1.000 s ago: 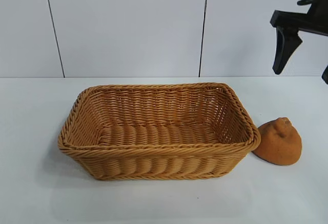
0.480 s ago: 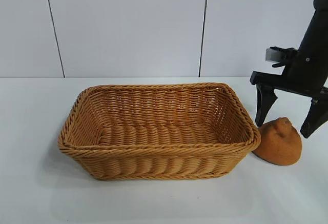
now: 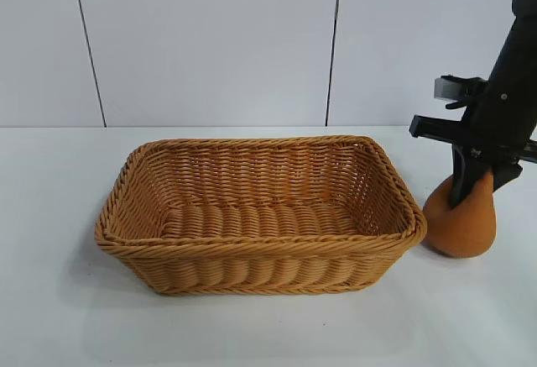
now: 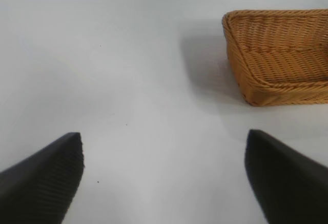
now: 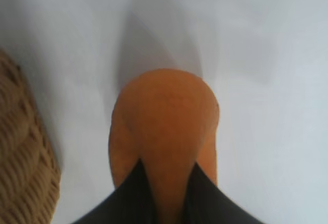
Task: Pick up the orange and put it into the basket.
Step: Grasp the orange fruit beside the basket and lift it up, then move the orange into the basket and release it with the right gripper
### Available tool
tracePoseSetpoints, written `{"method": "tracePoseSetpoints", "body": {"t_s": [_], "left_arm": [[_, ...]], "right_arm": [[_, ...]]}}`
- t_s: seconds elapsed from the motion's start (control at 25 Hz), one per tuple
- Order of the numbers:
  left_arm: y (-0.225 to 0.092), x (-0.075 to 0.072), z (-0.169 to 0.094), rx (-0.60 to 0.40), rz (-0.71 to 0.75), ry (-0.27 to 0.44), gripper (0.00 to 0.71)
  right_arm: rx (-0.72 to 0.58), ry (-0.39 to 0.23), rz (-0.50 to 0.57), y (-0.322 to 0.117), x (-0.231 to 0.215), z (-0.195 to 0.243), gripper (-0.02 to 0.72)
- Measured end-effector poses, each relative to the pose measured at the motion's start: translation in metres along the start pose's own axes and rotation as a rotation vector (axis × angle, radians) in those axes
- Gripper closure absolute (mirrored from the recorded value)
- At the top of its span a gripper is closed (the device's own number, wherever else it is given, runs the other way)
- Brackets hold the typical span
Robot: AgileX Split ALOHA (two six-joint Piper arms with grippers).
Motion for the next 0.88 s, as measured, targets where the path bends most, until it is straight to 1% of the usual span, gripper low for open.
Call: {"method": "tracePoseSetpoints", "body": {"t_s": [0.12,0.28,0.4,0.48,0.64,0.88], "left_arm": [[0.000,0.000,0.000,0.000,0.000,0.000,0.098],[0.000,0.000,0.000,0.000,0.000,0.000,0.098],[0.000,0.000,0.000,0.000,0.000,0.000,0.098],[0.000,0.000,0.000,0.000,0.000,0.000,0.098],[0.000,0.000,0.000,0.000,0.000,0.000,0.098],[0.000,0.000,0.000,0.001,0.000,0.000,0.098]], "right_arm": [[-0.098,0.003,-0.016,0.006,0.007,-0.037,0.669],[-0.216,0.049,-0.023,0.008,0.023,-0.084,0.669],[-0.261,0.061,-0.078,0.006,0.045,-0.102,0.669],[-0.266,0.080,-0.124,0.005,0.065,-0.103,0.669],[-0.262,0.136,-0.235,-0.002,0.119,-0.097,0.669],[-0.336,0.206,-0.399,-0.016,0.198,-0.091,0.669]]}}
Point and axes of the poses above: a point on each arm's last joint axis where the gripper is mounted, z pointing out along that axis toward the gripper, x along the wrist's bending axis when the last joint is at zero, y = z × x, the point moved 3 cm from there along z, pointing out along that axis toward the gripper, and after that the axes turned 7 degrees about -z, right-handed, at the moved point
